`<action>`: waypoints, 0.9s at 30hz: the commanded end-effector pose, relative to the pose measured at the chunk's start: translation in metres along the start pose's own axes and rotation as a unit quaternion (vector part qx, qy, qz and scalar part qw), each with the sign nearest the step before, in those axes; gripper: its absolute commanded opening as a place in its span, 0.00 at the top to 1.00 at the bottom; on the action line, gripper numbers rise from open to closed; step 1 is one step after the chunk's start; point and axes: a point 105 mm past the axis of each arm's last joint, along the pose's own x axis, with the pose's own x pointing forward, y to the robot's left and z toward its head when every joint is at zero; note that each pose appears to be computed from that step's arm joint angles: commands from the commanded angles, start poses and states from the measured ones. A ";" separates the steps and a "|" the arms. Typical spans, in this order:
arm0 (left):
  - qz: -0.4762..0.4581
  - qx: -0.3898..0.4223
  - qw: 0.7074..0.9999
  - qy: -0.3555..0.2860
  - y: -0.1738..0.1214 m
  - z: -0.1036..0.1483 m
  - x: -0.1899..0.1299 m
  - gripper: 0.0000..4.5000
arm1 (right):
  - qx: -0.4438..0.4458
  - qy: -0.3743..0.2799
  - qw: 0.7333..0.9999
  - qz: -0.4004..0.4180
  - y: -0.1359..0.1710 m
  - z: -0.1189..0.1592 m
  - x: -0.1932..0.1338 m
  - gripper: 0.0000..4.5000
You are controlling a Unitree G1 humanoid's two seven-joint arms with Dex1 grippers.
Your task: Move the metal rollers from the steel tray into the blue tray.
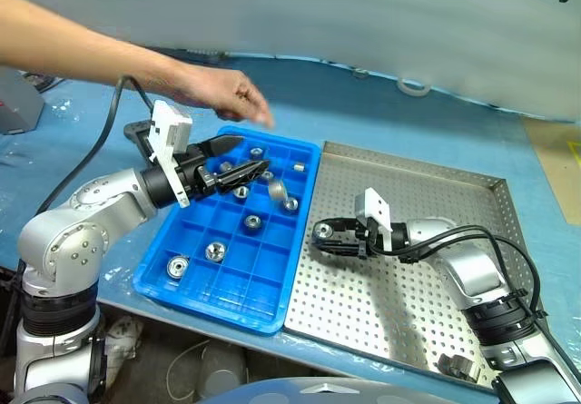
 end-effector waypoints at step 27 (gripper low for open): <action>-0.011 0.005 1.000 -0.017 -0.001 0.010 0.004 0.00 | 0.019 -0.069 0.994 0.081 0.026 0.053 0.026 0.63</action>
